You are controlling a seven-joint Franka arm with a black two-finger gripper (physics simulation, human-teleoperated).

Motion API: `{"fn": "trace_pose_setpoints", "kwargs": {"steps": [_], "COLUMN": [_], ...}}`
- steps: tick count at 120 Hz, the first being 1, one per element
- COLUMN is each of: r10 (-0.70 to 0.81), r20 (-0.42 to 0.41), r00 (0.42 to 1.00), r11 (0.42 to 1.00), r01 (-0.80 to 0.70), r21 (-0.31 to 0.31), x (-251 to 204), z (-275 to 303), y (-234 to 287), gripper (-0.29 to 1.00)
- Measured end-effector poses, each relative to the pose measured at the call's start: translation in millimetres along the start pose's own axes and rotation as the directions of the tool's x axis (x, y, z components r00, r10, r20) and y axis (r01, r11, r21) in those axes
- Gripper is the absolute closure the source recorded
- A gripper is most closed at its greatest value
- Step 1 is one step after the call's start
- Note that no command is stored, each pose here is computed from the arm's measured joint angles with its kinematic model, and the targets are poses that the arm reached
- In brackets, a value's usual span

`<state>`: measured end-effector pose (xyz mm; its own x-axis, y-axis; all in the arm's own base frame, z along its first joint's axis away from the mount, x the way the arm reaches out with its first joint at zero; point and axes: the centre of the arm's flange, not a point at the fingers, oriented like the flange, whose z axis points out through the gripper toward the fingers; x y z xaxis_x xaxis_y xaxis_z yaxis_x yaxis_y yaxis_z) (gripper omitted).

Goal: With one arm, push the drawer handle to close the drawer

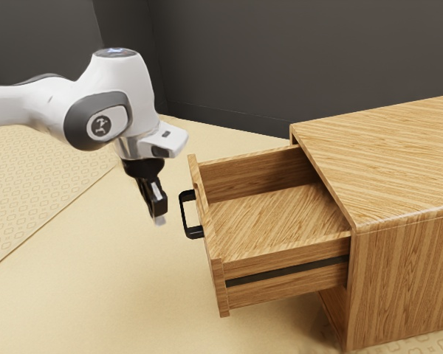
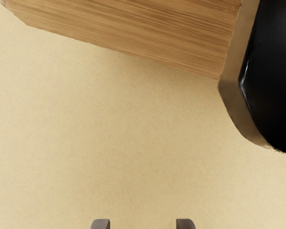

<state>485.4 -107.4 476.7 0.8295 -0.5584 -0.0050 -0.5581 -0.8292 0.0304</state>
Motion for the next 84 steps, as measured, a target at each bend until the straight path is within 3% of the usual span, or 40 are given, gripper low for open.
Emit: {"fn": "trace_pose_setpoints", "kwargs": {"steps": [20,54,84], "r10": [0.051,0.123,0.131], "r20": [-0.034,-0.043,-0.052], "r00": [0.998,0.991,0.99], "r11": [0.999,0.992,0.991], "r01": [-0.051,-0.123,-0.132], "r21": [-0.003,0.005,-0.001], "x": [-27,10,40], "z": [-23,-28,-30], "y": [40,71,67], "gripper": [0.6,0.61,0.64]}}
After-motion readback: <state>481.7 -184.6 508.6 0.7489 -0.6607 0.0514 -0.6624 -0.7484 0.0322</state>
